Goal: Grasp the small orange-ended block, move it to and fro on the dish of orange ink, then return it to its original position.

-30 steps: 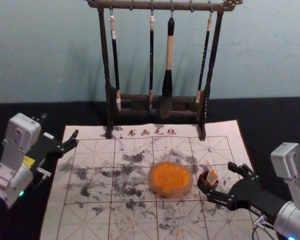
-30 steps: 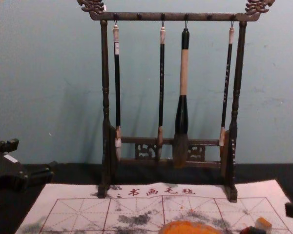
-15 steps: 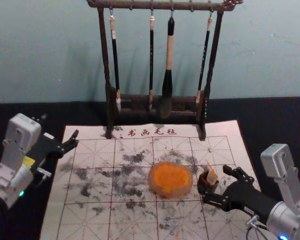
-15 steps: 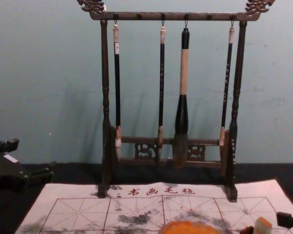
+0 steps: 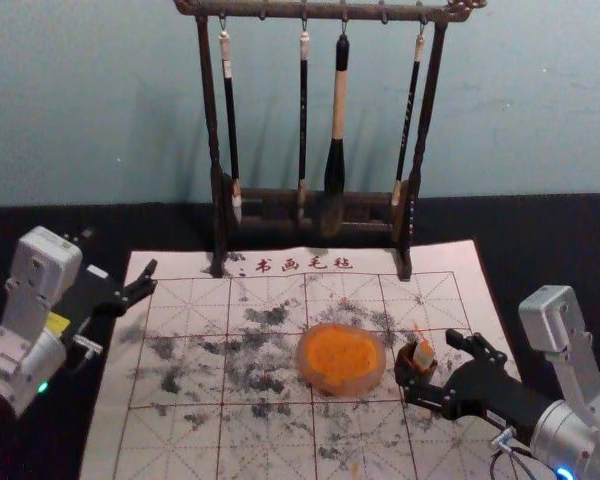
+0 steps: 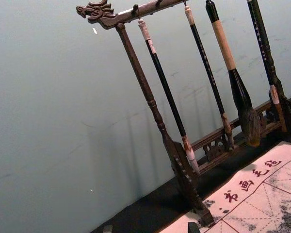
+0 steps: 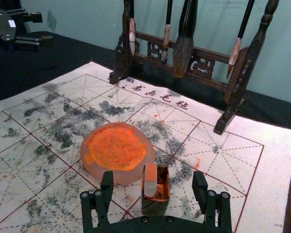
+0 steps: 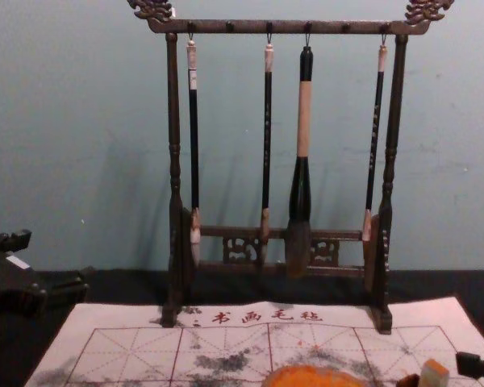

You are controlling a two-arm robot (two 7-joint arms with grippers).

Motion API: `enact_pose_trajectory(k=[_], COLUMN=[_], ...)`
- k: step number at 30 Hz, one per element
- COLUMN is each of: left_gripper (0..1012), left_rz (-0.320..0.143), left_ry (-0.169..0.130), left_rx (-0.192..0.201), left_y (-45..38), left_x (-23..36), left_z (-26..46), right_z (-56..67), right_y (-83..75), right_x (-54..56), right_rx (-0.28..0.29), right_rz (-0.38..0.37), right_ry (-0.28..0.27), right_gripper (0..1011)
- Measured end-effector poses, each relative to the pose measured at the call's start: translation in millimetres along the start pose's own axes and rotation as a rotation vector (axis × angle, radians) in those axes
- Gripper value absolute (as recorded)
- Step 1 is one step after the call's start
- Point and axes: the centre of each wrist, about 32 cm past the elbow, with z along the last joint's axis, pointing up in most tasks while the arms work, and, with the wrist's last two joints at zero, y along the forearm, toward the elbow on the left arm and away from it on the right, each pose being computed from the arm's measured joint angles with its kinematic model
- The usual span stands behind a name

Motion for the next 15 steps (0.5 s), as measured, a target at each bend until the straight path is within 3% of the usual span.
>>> enact_pose_trajectory(k=[13,15], left_gripper=[1001,1001], left_rz=[0.0,0.0], left_ry=[0.0,0.0], left_rx=[0.0,0.0], left_y=[0.0,0.0], left_x=[0.0,0.0], left_z=[0.0,0.0], right_z=[0.0,0.0], right_y=[-0.3,-0.3], right_x=[-0.4,-0.4], right_rx=[-0.001,0.0], right_rz=[0.002,0.002], right_ry=[-0.002,-0.002], right_gripper=[1002,959])
